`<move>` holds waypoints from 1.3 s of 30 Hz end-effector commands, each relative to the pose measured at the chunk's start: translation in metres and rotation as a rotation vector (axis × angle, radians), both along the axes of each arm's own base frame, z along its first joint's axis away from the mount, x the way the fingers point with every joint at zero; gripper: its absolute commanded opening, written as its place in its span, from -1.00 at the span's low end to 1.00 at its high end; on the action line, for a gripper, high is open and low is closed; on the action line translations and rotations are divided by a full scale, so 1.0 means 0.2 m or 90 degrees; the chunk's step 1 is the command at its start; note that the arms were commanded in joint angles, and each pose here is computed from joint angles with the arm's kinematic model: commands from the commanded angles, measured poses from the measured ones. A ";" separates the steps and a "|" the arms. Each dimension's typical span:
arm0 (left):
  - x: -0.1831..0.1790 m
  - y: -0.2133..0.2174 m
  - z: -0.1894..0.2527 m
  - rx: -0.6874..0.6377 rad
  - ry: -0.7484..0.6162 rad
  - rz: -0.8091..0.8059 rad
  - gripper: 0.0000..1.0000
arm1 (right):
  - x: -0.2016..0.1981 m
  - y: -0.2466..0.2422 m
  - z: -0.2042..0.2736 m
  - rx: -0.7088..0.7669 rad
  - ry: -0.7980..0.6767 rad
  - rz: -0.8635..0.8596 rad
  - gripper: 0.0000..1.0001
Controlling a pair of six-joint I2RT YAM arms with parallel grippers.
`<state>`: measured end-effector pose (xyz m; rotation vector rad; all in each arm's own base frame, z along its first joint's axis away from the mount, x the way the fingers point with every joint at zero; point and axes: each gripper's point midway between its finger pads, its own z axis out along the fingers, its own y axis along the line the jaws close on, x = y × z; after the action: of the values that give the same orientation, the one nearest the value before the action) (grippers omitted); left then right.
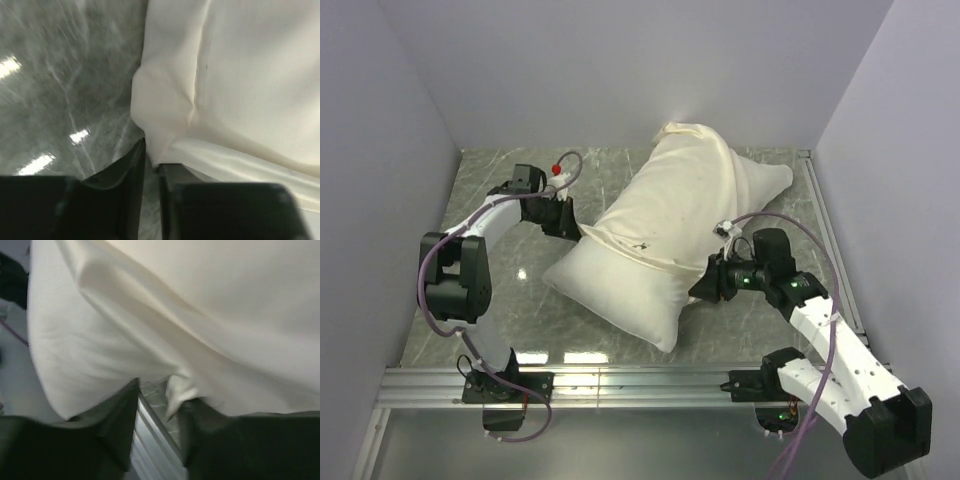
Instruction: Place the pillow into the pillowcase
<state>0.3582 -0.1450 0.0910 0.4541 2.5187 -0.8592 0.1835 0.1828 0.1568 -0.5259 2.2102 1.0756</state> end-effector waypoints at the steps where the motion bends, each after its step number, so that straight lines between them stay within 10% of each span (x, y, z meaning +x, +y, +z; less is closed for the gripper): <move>1: 0.20 0.04 0.29 -0.031 -0.120 0.011 -0.52 | -0.05 0.06 0.12 0.009 -0.099 0.092 0.06; 2: 0.20 0.05 0.36 -0.040 -0.137 0.011 -0.39 | -0.05 0.06 0.14 0.004 -0.111 0.093 0.48; 4: 0.19 0.11 0.46 -0.055 -0.149 0.004 -0.02 | -0.03 0.02 0.20 -0.042 -0.171 0.094 0.63; 8: 0.03 0.26 0.55 -0.033 -0.182 -0.047 0.25 | 0.02 -0.09 0.25 -0.139 -0.205 0.063 0.51; 12: -0.17 0.34 0.67 0.030 -0.313 -0.124 0.96 | 0.08 -0.12 0.25 -0.205 -0.240 0.052 0.33; 26: -0.74 -0.22 0.56 0.072 -0.650 -0.371 0.99 | -0.09 0.15 0.09 -0.163 -0.187 0.261 0.40; 32: -0.76 -0.49 0.44 0.100 -0.774 -0.381 0.99 | -0.13 0.24 0.04 -0.161 -0.169 0.311 -0.53; 34: -0.76 -0.61 0.46 0.101 -0.826 -0.362 0.81 | -0.15 0.28 0.06 -0.153 -0.162 0.336 -0.83; 39: -0.58 -0.84 0.42 0.098 -0.747 -0.266 -0.69 | -0.32 0.38 0.28 -0.045 -0.134 0.455 -1.00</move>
<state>0.1993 -0.2761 0.1224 1.4413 1.4342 -0.3269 0.1466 0.2268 0.1501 -1.3533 2.1601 0.9110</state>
